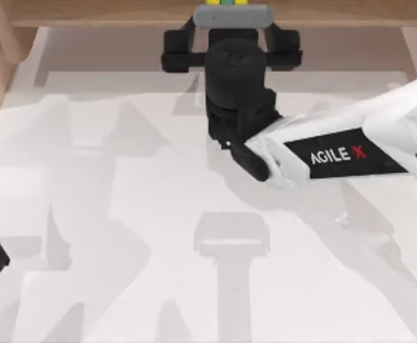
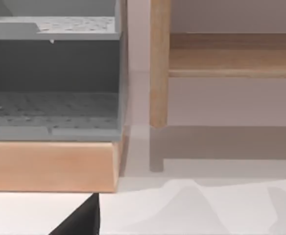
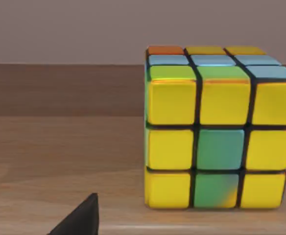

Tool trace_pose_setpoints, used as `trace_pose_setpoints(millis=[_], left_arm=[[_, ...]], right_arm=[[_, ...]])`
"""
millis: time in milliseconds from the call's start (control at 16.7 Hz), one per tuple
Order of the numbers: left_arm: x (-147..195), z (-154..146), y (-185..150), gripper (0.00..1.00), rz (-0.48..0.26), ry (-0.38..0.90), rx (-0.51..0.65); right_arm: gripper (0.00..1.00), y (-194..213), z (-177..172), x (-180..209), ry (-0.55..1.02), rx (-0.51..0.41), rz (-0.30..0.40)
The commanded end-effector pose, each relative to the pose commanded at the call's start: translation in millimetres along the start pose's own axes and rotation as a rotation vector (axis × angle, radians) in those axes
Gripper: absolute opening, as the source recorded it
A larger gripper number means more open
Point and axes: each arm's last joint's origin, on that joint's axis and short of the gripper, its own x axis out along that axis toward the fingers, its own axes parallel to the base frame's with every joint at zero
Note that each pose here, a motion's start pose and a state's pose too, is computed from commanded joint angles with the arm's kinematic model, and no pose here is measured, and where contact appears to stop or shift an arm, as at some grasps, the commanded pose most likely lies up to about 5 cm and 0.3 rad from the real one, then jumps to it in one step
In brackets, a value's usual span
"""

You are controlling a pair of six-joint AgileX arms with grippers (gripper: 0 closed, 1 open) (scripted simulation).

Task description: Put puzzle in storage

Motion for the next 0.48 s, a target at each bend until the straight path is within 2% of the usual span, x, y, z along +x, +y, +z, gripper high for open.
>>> trace_pose_setpoints(millis=[480], left_arm=[[0.0, 0.0, 0.0, 1.0, 0.0, 0.0, 0.0]], right_arm=[[1.0, -8.4, 5.7, 25.0, -0.01, 0.006, 0.003]])
